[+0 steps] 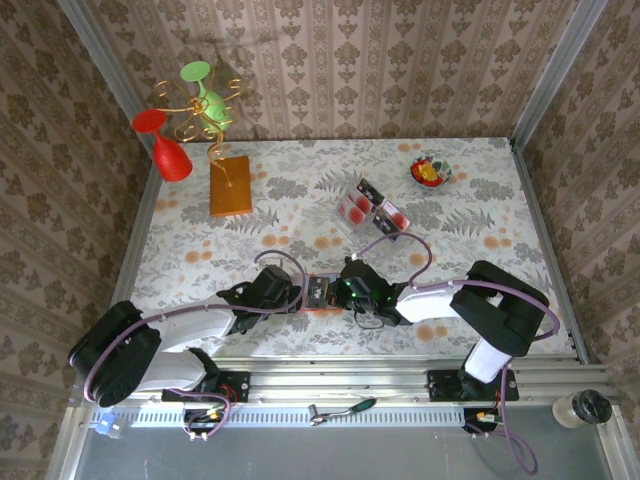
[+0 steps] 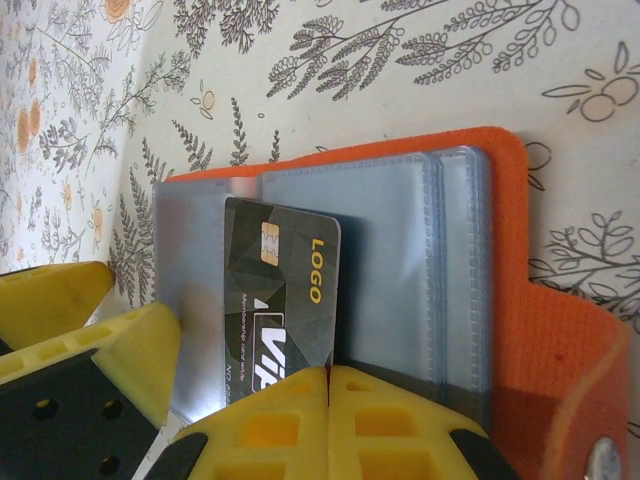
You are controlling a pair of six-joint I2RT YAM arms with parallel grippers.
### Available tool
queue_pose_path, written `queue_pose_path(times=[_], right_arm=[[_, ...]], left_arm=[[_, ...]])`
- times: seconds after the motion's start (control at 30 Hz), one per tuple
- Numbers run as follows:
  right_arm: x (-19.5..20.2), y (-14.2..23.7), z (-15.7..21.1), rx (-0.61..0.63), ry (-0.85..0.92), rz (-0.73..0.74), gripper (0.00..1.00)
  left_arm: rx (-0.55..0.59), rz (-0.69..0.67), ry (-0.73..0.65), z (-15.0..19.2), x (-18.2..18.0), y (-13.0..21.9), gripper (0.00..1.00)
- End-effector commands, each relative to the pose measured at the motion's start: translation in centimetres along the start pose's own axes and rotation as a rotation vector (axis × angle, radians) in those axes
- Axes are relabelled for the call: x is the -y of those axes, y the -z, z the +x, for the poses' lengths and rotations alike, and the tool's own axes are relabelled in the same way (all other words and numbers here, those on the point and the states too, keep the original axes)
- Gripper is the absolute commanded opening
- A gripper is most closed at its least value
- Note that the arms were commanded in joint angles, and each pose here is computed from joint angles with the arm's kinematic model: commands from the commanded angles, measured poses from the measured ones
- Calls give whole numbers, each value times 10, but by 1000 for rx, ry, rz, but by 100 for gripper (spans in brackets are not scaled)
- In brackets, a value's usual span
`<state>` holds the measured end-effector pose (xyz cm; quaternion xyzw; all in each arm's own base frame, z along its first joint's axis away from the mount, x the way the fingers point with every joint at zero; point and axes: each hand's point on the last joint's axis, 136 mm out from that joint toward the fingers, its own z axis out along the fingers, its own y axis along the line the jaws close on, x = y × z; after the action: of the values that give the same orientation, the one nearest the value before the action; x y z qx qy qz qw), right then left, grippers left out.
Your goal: Put the credit cards into the card holder
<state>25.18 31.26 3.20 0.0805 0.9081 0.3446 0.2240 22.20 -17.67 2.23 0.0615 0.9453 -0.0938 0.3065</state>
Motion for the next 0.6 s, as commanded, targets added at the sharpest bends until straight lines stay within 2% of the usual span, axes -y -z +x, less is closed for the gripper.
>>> queue_pose_path(times=[0.0,0.57], right_arm=[[6,-3,6,-36,18,38,0],[0,-15,8,-90,17,28,0]], left_arm=[[-63,-15,6,19,-7,-2,93],[-65,-13,6,20,-7,-2,93]])
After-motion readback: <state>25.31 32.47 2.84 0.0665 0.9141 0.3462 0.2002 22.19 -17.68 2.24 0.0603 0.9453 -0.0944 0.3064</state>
